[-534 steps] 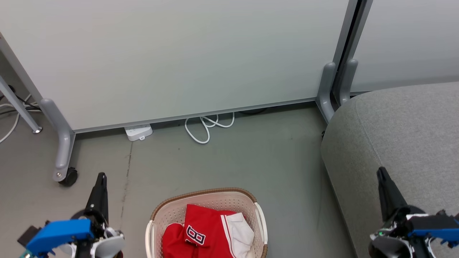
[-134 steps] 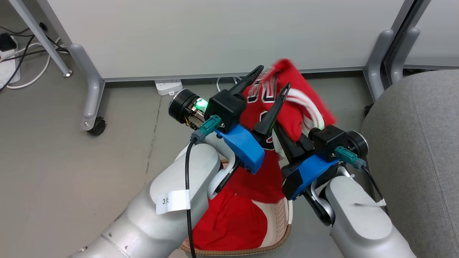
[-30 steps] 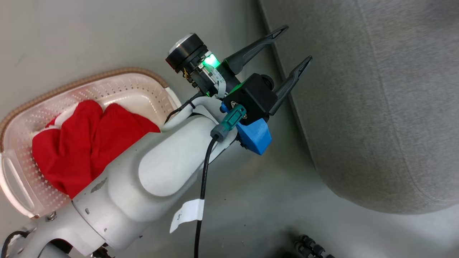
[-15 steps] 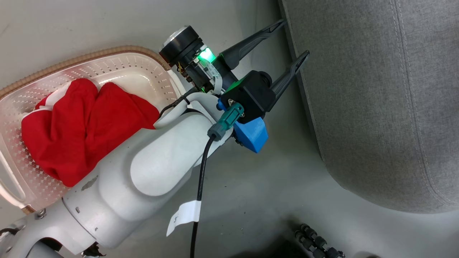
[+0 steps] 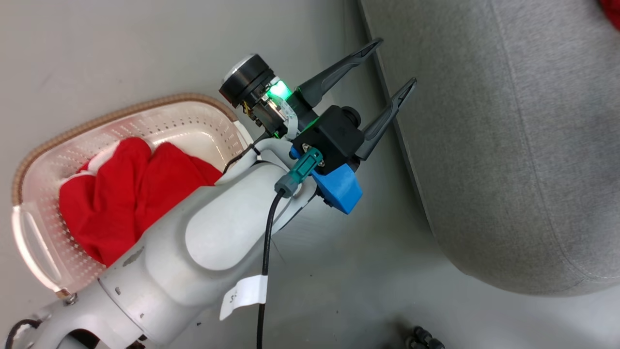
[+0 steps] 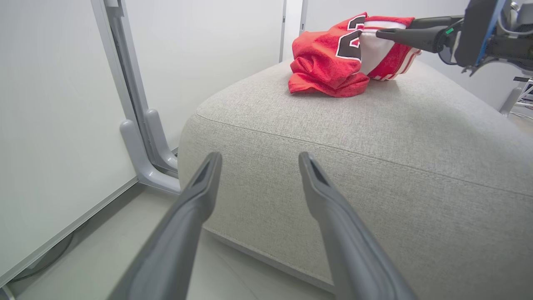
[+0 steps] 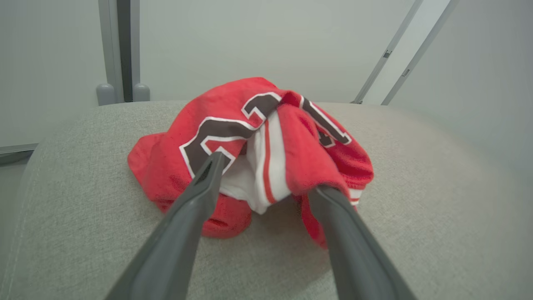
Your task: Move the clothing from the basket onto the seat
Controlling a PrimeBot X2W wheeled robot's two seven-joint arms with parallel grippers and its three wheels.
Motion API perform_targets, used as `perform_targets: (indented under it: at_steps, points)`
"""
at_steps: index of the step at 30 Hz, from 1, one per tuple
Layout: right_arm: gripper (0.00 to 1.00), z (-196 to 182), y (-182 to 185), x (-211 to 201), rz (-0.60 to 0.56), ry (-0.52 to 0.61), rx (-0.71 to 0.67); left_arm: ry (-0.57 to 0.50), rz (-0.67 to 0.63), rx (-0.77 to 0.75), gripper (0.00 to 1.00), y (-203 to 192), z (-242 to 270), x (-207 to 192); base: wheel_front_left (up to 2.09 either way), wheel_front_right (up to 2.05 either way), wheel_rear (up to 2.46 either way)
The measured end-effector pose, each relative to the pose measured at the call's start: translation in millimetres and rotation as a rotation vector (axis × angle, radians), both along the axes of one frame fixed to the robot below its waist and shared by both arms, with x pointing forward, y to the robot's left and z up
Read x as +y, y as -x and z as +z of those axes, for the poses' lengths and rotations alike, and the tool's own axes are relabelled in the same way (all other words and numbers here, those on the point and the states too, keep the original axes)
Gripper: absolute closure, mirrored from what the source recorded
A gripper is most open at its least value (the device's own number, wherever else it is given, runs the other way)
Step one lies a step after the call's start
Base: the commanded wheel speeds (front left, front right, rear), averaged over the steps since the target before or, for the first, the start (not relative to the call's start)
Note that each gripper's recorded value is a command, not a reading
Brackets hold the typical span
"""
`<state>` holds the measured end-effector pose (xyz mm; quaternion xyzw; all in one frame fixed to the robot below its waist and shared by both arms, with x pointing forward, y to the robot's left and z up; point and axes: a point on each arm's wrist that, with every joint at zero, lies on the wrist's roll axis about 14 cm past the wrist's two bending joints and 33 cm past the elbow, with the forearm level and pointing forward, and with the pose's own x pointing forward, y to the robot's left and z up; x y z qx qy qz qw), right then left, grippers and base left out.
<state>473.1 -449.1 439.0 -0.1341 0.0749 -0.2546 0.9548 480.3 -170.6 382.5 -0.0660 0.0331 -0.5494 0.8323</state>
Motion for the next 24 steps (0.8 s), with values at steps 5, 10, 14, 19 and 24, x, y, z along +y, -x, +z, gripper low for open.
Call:
perform_targets:
  at_steps: [5,10,14,19,24]
  points:
    - [0.0,5,40,6,-0.001,-0.001,0.031,0.019,0.062,0.012,0.0,2,27,7,0.0,0.0,0.0]
    - [0.0,28,68,16,0.019,0.008,-0.003,0.011,0.155,0.009,0.0,3,52,27,0.0,0.0,0.0]
    - [0.0,60,70,36,0.093,0.027,-0.083,0.042,0.267,-0.017,0.0,0,84,52,0.0,0.0,0.0]
    - [0.0,96,64,77,0.214,0.029,-0.197,0.067,0.418,-0.062,0.0,0,118,93,0.0,0.0,0.0]
    - [0.0,119,58,124,0.341,-0.004,-0.285,0.097,0.584,-0.096,0.0,3,144,143,0.0,0.0,0.0]
